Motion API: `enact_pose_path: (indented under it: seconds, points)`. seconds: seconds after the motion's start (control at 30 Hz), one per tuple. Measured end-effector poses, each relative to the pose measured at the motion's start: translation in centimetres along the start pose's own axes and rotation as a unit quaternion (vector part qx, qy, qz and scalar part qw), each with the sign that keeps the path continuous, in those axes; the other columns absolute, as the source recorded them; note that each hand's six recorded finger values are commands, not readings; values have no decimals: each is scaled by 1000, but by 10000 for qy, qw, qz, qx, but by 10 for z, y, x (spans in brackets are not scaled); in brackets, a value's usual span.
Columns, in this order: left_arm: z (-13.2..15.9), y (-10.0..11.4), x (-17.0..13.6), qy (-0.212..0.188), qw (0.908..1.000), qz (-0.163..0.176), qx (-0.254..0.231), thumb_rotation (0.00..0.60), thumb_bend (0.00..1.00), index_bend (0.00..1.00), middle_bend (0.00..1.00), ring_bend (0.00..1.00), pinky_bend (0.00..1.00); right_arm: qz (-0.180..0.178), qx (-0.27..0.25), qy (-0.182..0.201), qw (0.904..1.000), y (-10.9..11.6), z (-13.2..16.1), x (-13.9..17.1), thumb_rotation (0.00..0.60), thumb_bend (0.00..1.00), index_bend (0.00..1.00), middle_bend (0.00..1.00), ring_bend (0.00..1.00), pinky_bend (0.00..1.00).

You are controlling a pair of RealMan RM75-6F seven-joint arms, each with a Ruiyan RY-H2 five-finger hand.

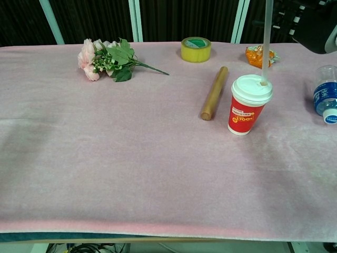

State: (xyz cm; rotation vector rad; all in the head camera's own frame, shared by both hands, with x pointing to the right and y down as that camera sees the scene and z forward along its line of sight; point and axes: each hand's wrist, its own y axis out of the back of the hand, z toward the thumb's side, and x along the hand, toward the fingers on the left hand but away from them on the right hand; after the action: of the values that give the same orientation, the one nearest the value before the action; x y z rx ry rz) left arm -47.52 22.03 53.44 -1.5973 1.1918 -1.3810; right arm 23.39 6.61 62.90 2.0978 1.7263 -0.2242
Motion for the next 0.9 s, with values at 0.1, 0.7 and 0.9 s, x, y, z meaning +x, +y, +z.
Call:
enact_pose_path:
  seconds: [0.1, 0.7, 0.9]
  points:
    - [0, 0, 0, -5, 10000, -8, 3, 600, 479, 74, 26, 0, 0, -3, 1, -4, 10000, 0, 0, 0, 600, 367, 643, 84, 22, 187]
    - [0, 1, 0, 6, 10000, 18, 4, 600, 479, 74, 26, 0, 0, -87, -115, -43, 9999, 5, -6, -3, 600, 368, 643, 84, 22, 187]
    - [0, 1, 0, 6, 10000, 15, 9, 600, 479, 74, 26, 0, 0, -97, -114, -55, 9999, 7, -8, -4, 600, 369, 643, 84, 22, 187]
